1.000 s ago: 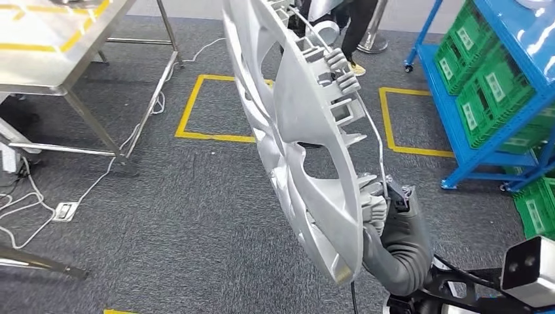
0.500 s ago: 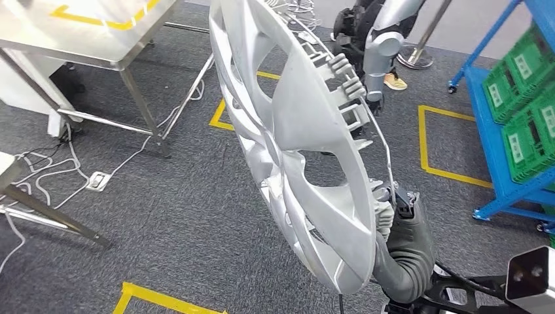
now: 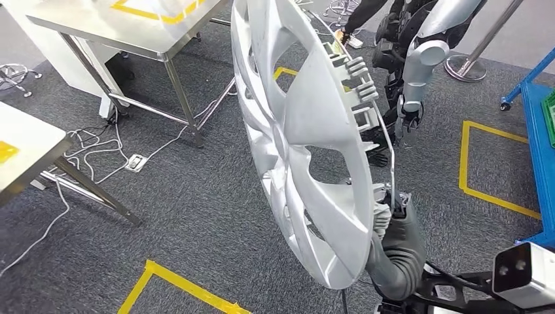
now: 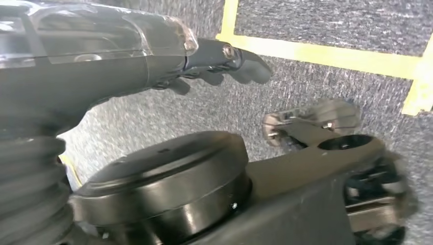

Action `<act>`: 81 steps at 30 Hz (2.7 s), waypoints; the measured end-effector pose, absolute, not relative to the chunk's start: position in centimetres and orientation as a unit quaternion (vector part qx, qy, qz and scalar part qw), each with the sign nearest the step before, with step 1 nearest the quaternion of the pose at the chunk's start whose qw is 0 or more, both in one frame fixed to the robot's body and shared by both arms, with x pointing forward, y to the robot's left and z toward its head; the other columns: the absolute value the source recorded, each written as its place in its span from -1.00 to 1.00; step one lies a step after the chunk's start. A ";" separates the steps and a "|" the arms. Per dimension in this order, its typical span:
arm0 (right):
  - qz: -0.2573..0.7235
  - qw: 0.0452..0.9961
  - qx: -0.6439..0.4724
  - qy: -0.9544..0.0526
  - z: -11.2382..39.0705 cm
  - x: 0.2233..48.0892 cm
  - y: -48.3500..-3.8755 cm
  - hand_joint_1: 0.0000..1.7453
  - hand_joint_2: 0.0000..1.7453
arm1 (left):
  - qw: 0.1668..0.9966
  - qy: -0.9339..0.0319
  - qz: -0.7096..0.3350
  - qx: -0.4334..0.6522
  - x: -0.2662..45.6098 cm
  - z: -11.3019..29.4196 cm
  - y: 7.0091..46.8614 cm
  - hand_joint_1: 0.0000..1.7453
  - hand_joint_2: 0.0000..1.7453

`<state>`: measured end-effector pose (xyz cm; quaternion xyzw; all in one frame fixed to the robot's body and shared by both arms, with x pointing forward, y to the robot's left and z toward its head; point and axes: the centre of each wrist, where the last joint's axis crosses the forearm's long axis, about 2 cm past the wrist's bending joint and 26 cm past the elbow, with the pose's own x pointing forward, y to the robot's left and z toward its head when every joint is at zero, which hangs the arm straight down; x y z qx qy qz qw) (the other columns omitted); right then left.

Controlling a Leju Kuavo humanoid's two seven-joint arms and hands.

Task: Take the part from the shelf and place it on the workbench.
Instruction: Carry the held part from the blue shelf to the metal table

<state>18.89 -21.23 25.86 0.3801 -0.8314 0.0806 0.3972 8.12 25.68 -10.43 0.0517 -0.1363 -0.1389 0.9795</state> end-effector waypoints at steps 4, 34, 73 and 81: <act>0.077 0.404 0.385 -0.826 25.5 19.1 -21.1 1.00 1.00 | 0.980 -0.135 -0.135 0.053 8.1 -10.4 25.7 -1.00 1.00; 0.090 0.395 0.393 -0.825 26.4 20.8 -20.6 1.00 1.00 | 0.981 -0.136 -0.124 0.059 8.0 -10.4 25.7 -1.00 1.00; 0.131 0.399 0.390 -0.820 28.3 21.9 -20.1 1.00 1.00 | 0.983 -0.144 -0.110 0.032 7.7 -10.3 23.3 -1.00 1.00; 0.125 0.401 0.392 -0.818 27.8 21.6 -20.0 1.00 1.00 | 0.984 -0.137 -0.109 0.034 7.8 -10.3 23.3 -1.00 1.00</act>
